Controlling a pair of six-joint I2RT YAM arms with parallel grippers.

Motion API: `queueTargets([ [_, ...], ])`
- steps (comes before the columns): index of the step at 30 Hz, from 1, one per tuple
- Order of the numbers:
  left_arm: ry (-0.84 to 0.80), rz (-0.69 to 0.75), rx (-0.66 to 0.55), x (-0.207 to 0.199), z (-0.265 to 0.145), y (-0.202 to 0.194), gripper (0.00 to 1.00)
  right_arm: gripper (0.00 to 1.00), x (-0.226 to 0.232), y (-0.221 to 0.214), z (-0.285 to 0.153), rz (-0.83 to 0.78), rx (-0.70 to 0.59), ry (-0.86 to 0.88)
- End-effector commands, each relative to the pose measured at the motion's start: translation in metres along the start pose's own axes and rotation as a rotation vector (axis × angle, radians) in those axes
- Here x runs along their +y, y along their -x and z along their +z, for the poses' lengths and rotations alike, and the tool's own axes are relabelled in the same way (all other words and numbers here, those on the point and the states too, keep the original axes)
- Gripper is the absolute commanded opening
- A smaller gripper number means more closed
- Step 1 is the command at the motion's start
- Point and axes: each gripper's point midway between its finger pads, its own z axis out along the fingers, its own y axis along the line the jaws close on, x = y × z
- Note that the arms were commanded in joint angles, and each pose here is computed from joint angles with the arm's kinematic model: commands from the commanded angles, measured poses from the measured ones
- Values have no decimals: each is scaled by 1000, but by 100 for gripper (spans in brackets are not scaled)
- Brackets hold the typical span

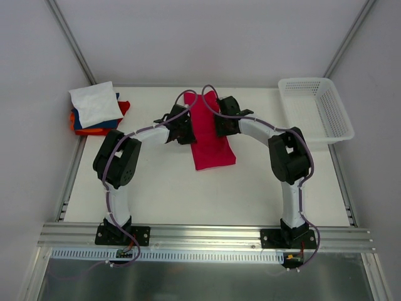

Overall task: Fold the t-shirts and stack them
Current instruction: Fold the tshirt

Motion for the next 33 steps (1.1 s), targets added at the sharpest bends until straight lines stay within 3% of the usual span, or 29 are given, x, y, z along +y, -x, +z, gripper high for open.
queueTargets([
  [1, 38, -6, -4, 15, 5, 9, 0, 64, -11, 13, -4, -4, -17, -27],
  [2, 39, -6, -4, 16, 5, 10, 0, 68, -12, 13, -6, -4, -15, -27],
  [4, 42, -5, -6, 17, 5, 11, 21, 80, -13, 12, -10, -7, -16, -32],
  [5, 48, -6, -6, 19, 5, 10, 45, 85, -14, 17, -17, -3, -32, -36],
  [6, 47, -3, -9, 19, 4, 11, 98, 89, -14, 18, -21, -5, -37, -37],
  [7, 38, 0, -18, 16, 0, 14, 99, 94, -15, 18, -26, -8, -39, -40],
  [11, 37, -1, -38, 15, -15, 13, 99, 99, -19, 29, -62, -3, -98, -46],
  [16, 2, 2, -87, 5, -49, 16, 99, 99, -16, 22, -96, 12, -136, -32],
  [23, -16, 2, -52, -1, -76, -34, 99, 99, -1, -14, -125, 10, -145, -9],
  [24, -10, 6, -51, -1, -77, -38, 99, 87, 2, -26, -122, -1, -124, -3],
  [26, -9, 9, -25, -2, -76, -53, 99, 45, 9, -33, -121, 21, -114, 20],
  [27, -3, 11, -12, -1, -72, -58, 99, 11, 10, -43, -117, 20, -97, 22],
  [28, -4, 17, -1, -3, -71, -63, 99, 2, 11, -44, -115, 25, -97, 27],
  [33, 7, 60, 36, -14, -59, -83, 99, 0, 18, -59, -103, 38, -63, 44],
])
